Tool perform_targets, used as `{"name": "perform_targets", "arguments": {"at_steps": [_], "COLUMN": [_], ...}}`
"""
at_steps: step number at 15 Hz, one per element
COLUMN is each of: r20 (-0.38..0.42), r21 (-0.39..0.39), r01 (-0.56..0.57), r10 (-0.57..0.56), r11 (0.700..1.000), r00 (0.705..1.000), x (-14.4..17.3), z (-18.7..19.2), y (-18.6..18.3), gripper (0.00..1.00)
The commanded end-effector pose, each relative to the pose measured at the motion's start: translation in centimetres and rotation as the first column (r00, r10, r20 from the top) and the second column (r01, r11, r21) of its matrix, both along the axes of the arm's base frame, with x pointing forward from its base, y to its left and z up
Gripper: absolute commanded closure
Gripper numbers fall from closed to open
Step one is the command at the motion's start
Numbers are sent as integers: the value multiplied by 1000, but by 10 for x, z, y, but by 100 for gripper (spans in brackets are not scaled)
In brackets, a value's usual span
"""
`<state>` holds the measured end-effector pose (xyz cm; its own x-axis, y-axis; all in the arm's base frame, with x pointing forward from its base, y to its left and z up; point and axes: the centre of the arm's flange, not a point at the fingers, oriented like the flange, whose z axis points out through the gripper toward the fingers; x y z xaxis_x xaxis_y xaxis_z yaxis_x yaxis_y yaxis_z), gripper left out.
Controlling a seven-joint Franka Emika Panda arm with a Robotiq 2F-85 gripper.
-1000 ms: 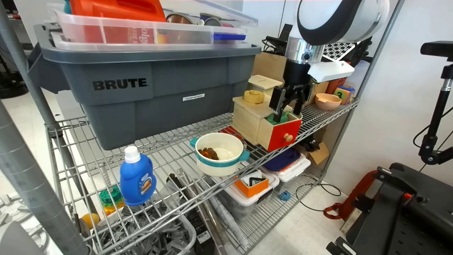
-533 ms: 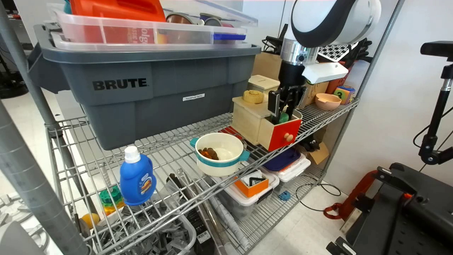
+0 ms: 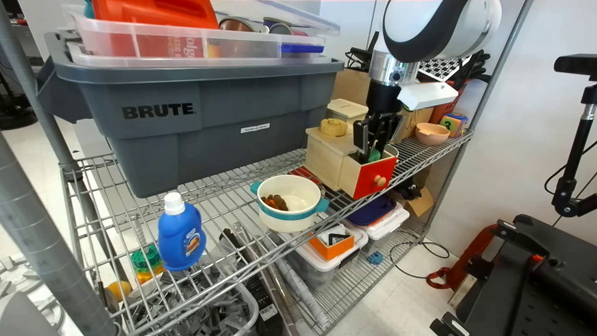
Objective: Pick up the green pepper plush toy and put it in the boy to the left, pick up the light green object and put it in the bowl to the right
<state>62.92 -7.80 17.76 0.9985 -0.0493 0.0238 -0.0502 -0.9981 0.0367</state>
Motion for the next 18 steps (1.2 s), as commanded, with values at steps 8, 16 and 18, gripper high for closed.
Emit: {"name": "perform_targets", "arguments": {"at_steps": [8, 16, 18], "r20": [6, 14, 19], "r21": [11, 4, -1], "r01": [-30, -54, -63], "r10": [30, 54, 63], "r11": [999, 999, 998], "r00": [1000, 998, 998], "x": [-3, -9, -14], "z": [9, 18, 24], "y": [19, 39, 46], "gripper": [75, 75, 75]}}
